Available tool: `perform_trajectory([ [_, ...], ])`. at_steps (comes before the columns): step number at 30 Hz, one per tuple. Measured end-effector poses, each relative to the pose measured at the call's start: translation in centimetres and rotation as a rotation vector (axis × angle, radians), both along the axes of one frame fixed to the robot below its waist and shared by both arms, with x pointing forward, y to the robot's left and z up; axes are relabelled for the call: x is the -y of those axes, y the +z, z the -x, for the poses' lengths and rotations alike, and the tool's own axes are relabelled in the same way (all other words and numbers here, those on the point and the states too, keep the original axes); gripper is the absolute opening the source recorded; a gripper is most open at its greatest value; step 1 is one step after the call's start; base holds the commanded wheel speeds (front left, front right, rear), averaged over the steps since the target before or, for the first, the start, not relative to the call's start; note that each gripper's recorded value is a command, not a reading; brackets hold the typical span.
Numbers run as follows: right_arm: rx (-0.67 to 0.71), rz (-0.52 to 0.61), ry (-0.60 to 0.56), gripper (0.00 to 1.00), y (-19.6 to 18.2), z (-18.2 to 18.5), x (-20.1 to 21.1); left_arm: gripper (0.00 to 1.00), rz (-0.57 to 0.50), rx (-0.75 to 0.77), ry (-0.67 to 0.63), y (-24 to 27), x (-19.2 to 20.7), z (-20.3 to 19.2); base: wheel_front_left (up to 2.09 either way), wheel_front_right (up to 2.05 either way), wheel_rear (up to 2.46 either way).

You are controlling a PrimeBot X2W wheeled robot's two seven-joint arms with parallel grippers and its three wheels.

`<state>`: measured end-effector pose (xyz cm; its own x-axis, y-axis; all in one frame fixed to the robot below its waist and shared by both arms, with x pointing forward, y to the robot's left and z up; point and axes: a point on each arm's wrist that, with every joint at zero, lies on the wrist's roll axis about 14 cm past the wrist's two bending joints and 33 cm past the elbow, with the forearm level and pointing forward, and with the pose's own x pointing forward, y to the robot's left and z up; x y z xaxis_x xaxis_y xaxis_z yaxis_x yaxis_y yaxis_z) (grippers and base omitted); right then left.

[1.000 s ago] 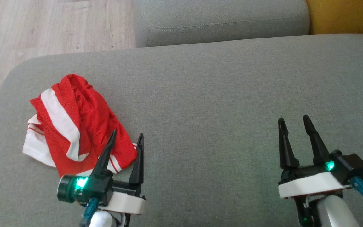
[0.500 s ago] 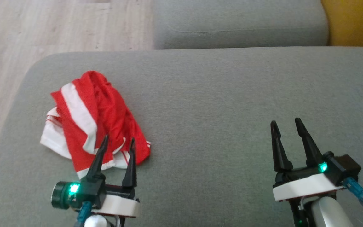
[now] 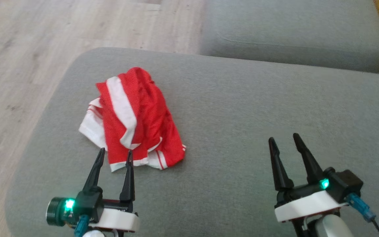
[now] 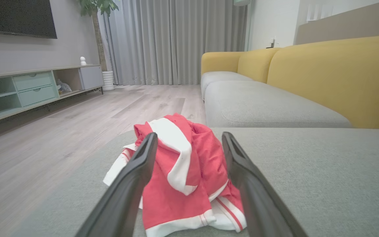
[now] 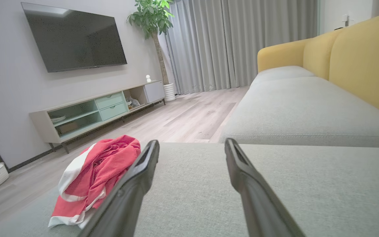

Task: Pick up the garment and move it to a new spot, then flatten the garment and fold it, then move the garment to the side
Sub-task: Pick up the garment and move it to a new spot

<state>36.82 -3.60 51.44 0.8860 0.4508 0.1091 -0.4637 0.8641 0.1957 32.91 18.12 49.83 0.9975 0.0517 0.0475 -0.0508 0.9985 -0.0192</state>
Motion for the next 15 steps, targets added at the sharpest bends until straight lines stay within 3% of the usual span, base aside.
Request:
perform_trajectory([
  [15, -0.008, -0.009, 0.216, 1.00, 0.1, 1.6, -6.8, 1.00, 0.002, -0.007, 0.153, -0.6, -4.3, 4.4, 0.00, 0.00, 0.00],
])
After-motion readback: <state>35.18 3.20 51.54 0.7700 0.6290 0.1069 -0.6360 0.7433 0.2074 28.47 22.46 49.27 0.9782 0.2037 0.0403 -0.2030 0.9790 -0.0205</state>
